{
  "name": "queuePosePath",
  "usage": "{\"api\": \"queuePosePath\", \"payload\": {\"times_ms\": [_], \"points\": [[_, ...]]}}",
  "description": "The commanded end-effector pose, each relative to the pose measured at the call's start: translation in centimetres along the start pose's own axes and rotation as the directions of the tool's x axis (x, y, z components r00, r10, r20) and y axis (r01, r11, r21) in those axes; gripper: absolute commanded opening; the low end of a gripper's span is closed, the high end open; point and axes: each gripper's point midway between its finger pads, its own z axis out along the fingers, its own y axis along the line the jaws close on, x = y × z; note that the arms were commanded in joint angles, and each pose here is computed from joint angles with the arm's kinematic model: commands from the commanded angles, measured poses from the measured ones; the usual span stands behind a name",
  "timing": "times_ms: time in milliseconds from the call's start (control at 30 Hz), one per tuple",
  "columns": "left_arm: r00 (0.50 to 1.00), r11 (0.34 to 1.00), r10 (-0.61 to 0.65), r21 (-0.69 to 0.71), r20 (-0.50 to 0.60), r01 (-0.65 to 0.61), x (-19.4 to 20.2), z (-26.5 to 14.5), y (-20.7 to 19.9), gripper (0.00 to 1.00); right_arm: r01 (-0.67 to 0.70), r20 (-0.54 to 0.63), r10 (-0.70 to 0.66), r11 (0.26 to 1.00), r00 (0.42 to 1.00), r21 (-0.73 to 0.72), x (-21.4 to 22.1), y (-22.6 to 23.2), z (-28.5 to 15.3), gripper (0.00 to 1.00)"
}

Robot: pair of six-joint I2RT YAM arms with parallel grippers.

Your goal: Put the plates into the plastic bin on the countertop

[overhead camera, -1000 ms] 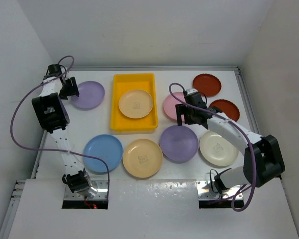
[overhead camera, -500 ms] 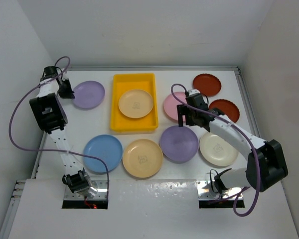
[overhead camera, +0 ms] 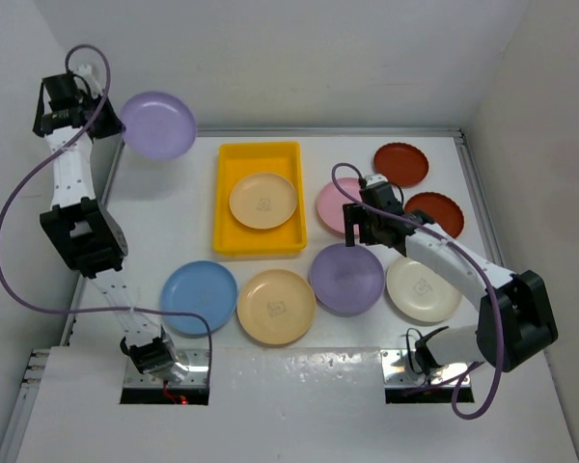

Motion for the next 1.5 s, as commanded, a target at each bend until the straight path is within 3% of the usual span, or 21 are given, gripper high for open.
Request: {"api": "queuePosePath", "payload": {"times_ms": [0,267,333,767,1067,1300,1467], "points": [[0.993,0.979,0.072,0.183,0.099,-0.089,-3.1,-3.4,-8.7,0.0,-0.017,0.061,0.017,1.0,0.998,-0.006,-1.6,0.1,-0.6,0.82],[0.953,0.902,0.297,0.346,-0.059,-0.259,7.0,-0.4,-20.1,0.0,-0.017,0.055,0.017,1.0,0.998,-0.005,-1.4,0.1,-0.6,0.82],[0.939,0.895,0.336,0.335,-0.072,-0.295,8.3,-0.1,-20.9,0.0,-0.017,0.052,0.017,1.0,0.999,-0.001,-1.3,0.1,-0.6,0.82],[0.858,0.871,0.434,0.372,-0.275,-0.321,18.9,3.5,-22.4,0.0,-0.022,0.049,0.022,1.0,0.999,0.006,-0.7,-0.2,-0.9,0.82],[0.827,0.861,0.454,0.402,-0.332,-0.311,22.2,4.7,-23.1,0.0,-0.029,0.05,0.029,1.0,0.998,0.011,-0.5,-0.5,-0.9,0.82],[0.806,0.856,0.477,0.395,-0.35,-0.335,23.5,5.6,-23.2,0.21,-0.025,0.053,0.024,1.0,0.998,0.016,-0.4,-0.6,-0.9,0.82],[0.799,0.848,0.493,0.398,-0.345,-0.351,23.6,5.6,-23.4,0.26,-0.058,0.054,0.057,0.998,0.997,0.011,-0.5,-0.6,-0.6,0.82]]}}
